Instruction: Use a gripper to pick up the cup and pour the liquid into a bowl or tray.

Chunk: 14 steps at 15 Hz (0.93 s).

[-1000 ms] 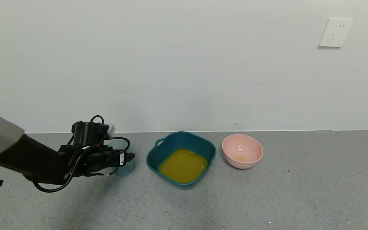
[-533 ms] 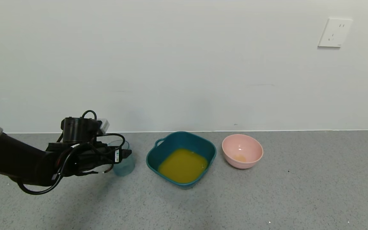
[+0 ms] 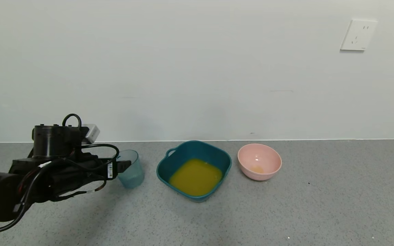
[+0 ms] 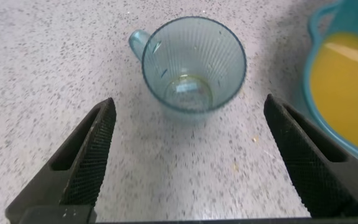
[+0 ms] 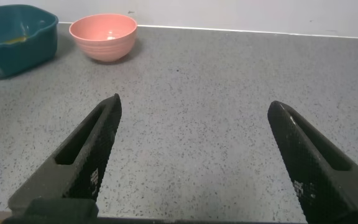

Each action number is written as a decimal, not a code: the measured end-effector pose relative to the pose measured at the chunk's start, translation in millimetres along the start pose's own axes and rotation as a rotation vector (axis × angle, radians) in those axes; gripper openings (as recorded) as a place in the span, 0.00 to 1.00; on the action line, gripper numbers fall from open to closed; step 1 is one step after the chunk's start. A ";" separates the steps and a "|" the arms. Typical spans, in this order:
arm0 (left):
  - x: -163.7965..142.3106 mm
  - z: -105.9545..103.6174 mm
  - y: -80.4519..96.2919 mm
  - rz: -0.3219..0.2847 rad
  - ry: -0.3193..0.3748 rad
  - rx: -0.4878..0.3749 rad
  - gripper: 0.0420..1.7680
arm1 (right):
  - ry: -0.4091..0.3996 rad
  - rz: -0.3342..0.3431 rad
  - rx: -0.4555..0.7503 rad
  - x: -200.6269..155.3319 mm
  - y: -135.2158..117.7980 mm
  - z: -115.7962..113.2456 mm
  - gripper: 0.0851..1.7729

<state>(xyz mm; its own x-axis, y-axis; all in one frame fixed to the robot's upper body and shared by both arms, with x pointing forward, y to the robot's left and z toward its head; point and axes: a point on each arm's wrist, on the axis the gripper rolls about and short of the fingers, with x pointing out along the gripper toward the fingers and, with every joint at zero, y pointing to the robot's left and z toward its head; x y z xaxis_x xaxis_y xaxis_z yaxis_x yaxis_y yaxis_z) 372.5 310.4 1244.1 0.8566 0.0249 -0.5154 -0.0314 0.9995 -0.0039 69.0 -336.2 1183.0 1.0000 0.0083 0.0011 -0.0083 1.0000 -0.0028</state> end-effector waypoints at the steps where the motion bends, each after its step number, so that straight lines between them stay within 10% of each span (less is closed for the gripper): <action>1: -10.0 -2.2 1.2 0.001 -0.007 -0.001 0.96 | 0.000 0.000 0.000 0.0 0.0 0.1 0.96; 14: -161.7 -52.7 19.0 -0.028 -0.023 0.004 0.97 | 0.000 0.000 0.000 0.0 0.0 0.0 0.96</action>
<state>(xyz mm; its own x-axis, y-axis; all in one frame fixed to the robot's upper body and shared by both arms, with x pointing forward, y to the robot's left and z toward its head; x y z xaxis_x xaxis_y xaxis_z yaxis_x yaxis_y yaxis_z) 206.2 324.3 1282.2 0.8689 -0.0022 -0.4950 -0.0058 0.9999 -0.0145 69.0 -336.2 1183.0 1.0000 0.0083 0.0006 -0.0083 1.0000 -0.0028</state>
